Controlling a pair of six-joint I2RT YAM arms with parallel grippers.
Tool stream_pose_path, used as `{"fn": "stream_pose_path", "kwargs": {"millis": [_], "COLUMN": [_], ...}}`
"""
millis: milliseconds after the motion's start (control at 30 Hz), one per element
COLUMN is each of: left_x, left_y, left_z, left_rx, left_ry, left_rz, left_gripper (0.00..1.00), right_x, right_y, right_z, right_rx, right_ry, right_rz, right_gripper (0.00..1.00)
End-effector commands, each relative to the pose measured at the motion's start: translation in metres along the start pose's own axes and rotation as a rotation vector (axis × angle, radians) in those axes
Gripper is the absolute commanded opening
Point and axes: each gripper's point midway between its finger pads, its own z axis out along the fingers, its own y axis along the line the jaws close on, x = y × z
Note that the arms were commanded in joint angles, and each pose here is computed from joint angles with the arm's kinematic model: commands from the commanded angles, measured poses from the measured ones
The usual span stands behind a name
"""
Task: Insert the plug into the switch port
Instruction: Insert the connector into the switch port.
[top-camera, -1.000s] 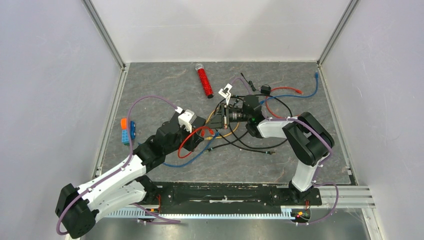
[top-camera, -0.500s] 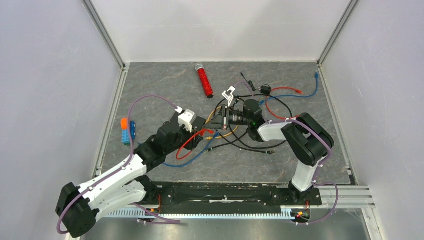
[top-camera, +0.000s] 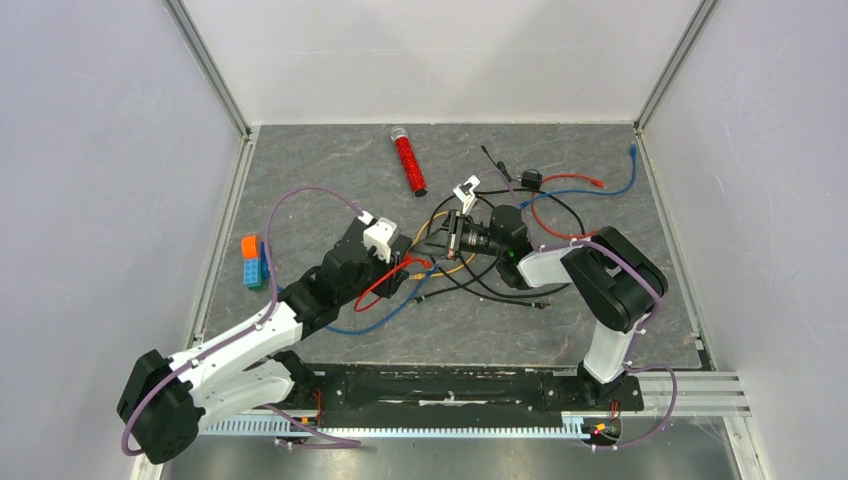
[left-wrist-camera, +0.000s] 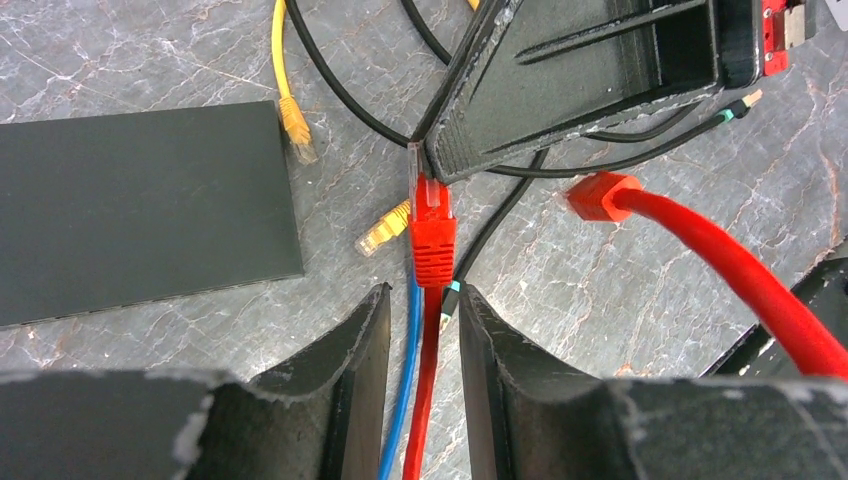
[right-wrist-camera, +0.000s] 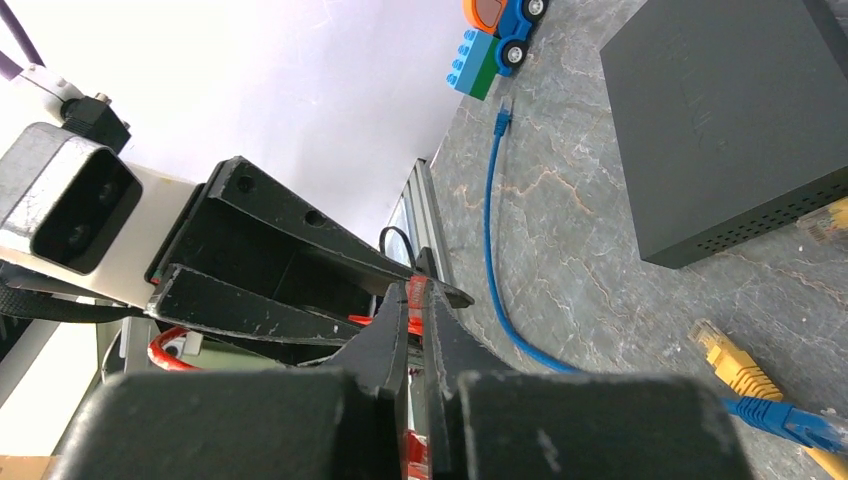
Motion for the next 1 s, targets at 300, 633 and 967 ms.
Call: {"fn": "stream_pose_path", "kwargs": {"millis": [300, 633, 967], "left_x": [-0.029, -0.035, -0.036], "left_y": [-0.001, -0.004, -0.005], "left_z": [-0.005, 0.001, 0.007], "left_rx": [0.002, 0.02, 0.024], "left_ry": [-0.109, -0.144, -0.126], "left_rz": [0.06, 0.071, 0.083], "left_gripper": [0.33, 0.28, 0.21], "right_x": [-0.011, -0.014, -0.016], "right_y": [0.003, 0.005, 0.006], "right_z": [0.004, 0.006, 0.006], "right_rx": [-0.013, -0.013, -0.016], "right_ry": [-0.055, -0.059, -0.068], "right_rz": [-0.01, -0.002, 0.005], "right_gripper": [0.0, 0.0, 0.0]}}
